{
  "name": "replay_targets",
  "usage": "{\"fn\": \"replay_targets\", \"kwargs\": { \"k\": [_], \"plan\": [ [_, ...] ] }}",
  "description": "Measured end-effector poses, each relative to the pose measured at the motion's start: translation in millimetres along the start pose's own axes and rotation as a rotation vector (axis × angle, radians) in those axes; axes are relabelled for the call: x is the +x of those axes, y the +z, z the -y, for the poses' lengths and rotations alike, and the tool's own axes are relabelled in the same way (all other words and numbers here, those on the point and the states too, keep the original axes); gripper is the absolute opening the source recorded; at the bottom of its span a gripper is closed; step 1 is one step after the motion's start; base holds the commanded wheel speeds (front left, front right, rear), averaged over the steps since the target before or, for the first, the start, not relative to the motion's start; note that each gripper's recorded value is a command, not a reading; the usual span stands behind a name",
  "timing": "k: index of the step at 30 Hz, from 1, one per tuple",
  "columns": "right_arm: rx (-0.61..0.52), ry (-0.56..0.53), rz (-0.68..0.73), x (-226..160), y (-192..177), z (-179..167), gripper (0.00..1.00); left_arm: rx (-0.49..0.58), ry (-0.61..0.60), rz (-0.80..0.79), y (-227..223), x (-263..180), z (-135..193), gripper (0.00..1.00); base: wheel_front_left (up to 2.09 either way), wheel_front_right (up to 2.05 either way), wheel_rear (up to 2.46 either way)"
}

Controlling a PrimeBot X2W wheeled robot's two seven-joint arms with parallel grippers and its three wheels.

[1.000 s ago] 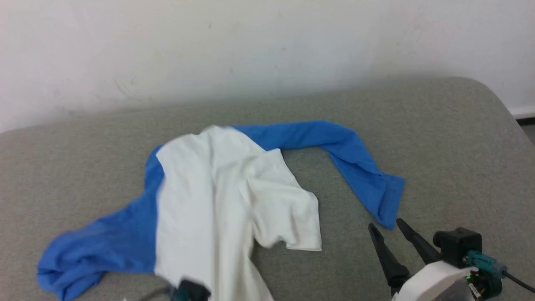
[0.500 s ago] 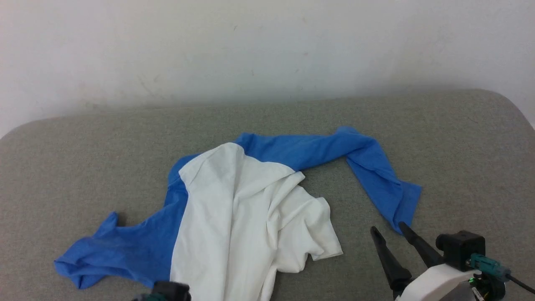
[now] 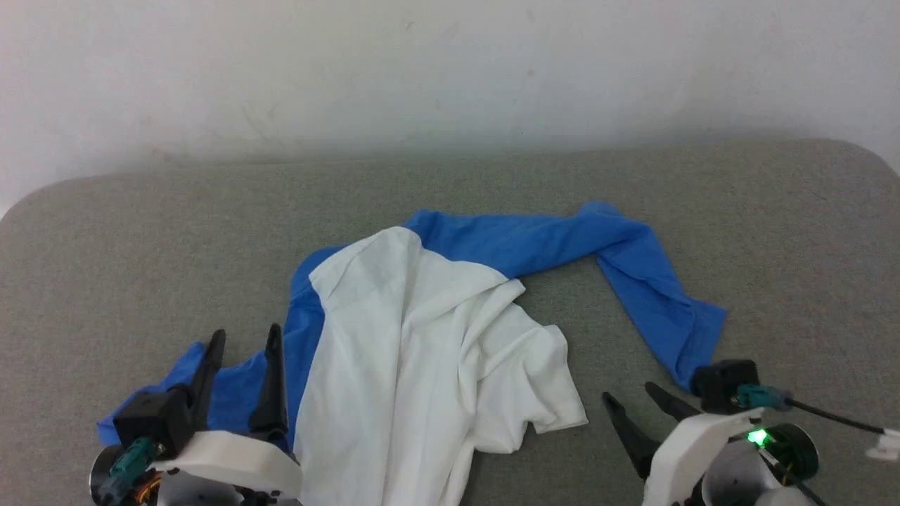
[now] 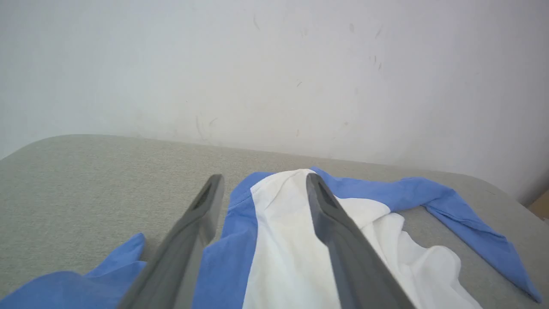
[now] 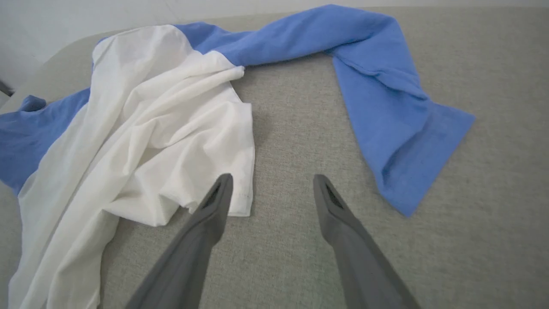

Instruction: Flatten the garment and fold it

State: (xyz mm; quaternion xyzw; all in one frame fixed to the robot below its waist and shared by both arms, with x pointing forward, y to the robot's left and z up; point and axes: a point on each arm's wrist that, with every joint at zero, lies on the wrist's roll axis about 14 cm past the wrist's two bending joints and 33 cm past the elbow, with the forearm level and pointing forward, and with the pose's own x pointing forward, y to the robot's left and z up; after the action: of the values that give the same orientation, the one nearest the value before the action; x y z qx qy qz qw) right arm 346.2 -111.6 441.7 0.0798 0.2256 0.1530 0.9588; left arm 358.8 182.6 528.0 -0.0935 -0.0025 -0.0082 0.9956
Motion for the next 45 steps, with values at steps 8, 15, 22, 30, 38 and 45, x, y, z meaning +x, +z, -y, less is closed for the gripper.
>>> {"fn": "replay_targets", "kwargs": {
  "k": [8,15,22,30,38,45],
  "plan": [
    [-0.036,0.105,-0.27,38,-32,-19,1.0,0.028,0.136,0.052,-1,0,-38,1.0,0.0,0.0,0.0],
    [-0.055,0.137,-0.569,52,-64,-21,0.88,0.055,0.183,0.088,6,-3,-51,1.0,0.0,0.0,0.0],
    [-0.021,0.15,-0.503,53,-46,-15,0.0,0.061,0.193,0.086,3,-5,-52,1.0,0.0,0.0,0.0],
    [0.03,-0.054,-0.371,-23,-51,62,0.0,0.055,0.185,0.059,-7,-21,-48,1.0,0.0,0.0,0.0],
    [0.28,-0.239,-0.546,-135,-129,62,0.0,0.054,0.129,0.053,-9,-15,-33,1.0,0.0,0.0,0.0],
    [0.427,-0.351,-0.673,-189,-171,56,0.0,0.054,0.103,0.041,-10,-11,-24,1.0,0.0,0.0,0.0]
  ]
}}
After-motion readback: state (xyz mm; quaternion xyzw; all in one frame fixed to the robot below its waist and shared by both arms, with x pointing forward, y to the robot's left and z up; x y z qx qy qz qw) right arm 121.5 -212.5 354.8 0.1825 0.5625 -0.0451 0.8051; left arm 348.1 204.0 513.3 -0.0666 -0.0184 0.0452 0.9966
